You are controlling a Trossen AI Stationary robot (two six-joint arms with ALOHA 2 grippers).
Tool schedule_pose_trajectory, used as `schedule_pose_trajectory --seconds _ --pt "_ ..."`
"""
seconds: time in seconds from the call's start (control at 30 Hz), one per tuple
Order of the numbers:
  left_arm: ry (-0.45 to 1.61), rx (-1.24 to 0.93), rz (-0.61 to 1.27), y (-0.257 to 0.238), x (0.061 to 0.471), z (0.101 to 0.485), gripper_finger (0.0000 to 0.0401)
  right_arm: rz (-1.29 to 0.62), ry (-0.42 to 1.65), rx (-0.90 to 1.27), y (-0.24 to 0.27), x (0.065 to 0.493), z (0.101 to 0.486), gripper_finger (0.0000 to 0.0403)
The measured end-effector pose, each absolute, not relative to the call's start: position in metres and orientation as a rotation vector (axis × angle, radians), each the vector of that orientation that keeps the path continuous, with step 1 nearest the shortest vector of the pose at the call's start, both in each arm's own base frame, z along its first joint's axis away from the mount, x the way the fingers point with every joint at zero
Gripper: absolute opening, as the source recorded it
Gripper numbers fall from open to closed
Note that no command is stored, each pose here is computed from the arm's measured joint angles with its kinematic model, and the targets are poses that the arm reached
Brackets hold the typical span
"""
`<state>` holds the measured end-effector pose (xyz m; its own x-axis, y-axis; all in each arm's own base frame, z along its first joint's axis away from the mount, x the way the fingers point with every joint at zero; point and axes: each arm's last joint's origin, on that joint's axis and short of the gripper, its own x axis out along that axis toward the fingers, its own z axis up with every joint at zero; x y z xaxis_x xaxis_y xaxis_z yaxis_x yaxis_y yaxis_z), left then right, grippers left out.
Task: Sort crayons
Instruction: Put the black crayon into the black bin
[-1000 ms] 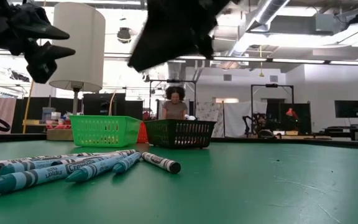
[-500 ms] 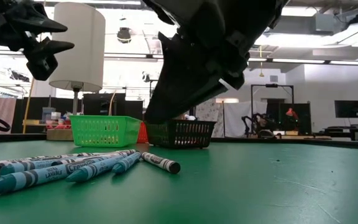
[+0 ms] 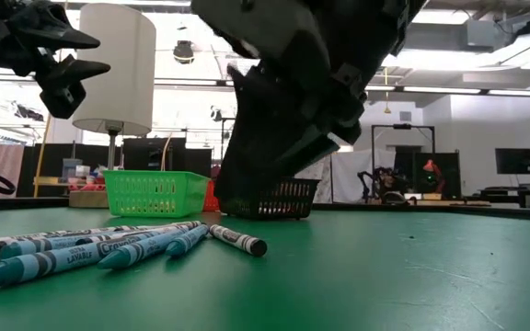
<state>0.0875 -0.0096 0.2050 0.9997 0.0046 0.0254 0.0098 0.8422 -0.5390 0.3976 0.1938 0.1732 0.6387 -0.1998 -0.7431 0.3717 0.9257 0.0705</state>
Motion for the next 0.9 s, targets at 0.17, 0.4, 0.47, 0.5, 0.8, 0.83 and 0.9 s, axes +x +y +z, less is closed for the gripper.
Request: schedule_pose_trajectory --seconds 0.17,0.4,0.47,0.5,0.8,0.83,0.9 --pt "-0.018 -0.568 0.000 -0.010 0.088 0.204 0.0137 -0.331 0.816 0.252 0.195 0.400 0.166 0.0171" --pt "0.026 -0.561 0.067 -0.008 0.088 0.199 0.0137 -0.348 0.846 0.309 0.200 0.404 0.144 0.0167" --pt "0.031 -0.560 0.074 -0.008 0.088 0.198 0.0137 -0.356 0.845 0.328 0.201 0.404 0.143 0.0167" --pt "0.029 -0.561 0.074 -0.008 0.088 0.198 0.0137 -0.363 0.850 0.332 0.201 0.404 0.139 0.0167" --pt "0.029 -0.562 0.077 -0.008 0.088 0.198 0.0137 -0.396 0.835 0.319 0.204 0.401 0.138 0.0116" --pt "0.029 -0.562 0.077 -0.008 0.088 0.198 0.0137 -0.398 0.834 0.318 0.204 0.401 0.138 0.0104" --pt "0.029 -0.562 0.077 -0.008 0.088 0.198 0.0137 -0.400 0.834 0.315 0.204 0.401 0.137 0.0079"
